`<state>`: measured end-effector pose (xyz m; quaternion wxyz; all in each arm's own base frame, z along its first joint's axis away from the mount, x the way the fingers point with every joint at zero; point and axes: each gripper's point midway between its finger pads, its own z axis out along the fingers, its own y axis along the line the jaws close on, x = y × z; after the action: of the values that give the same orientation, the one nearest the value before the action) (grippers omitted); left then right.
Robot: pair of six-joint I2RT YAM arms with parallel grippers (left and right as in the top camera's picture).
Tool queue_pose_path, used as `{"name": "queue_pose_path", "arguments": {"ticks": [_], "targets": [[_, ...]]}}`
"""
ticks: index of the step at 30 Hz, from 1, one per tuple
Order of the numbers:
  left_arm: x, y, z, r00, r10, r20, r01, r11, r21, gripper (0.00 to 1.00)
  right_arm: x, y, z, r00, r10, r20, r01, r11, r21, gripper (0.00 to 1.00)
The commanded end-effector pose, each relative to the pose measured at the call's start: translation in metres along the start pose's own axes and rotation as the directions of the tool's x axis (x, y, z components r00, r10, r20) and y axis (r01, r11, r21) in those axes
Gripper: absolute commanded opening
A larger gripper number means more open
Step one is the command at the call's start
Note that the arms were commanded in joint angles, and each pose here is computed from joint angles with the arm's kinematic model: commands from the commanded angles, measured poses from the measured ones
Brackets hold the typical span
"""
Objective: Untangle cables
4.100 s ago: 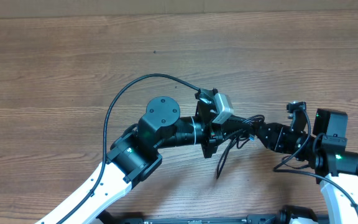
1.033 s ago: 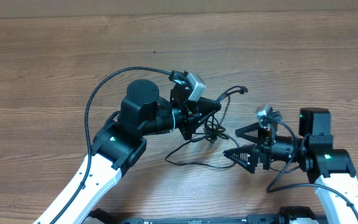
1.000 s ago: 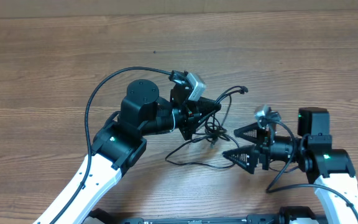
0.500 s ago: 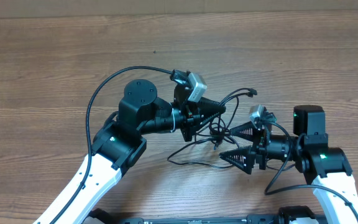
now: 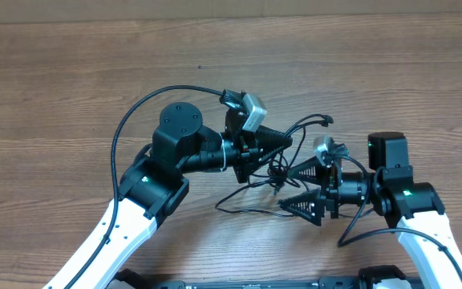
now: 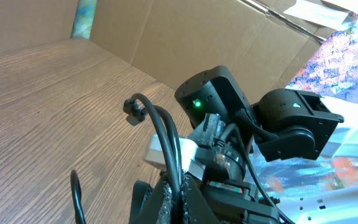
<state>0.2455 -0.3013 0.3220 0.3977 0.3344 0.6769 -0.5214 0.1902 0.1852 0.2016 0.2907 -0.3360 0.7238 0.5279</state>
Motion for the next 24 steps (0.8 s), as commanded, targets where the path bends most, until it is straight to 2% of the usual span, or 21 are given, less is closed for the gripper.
{"name": "queue_pose_path", "arguments": {"ticks": [1,13,24], "targets": [[-0.013,-0.012,-0.006,0.999,0.030,0.029,-0.031,0.999,0.026,0.04,-0.012,0.016,0.003,0.998,-0.063,0.015,0.064,0.996,-0.066,1.00],[-0.013,-0.002,-0.006,0.999,0.017,0.033,-0.016,1.000,-0.027,0.04,-0.006,0.048,0.021,0.992,-0.124,-0.021,0.117,0.971,-0.209,1.00],[-0.013,-0.002,-0.006,0.999,0.017,0.035,-0.016,0.999,-0.031,0.04,-0.002,0.063,0.032,0.984,-0.174,-0.039,0.157,0.950,-0.268,1.00]]}}
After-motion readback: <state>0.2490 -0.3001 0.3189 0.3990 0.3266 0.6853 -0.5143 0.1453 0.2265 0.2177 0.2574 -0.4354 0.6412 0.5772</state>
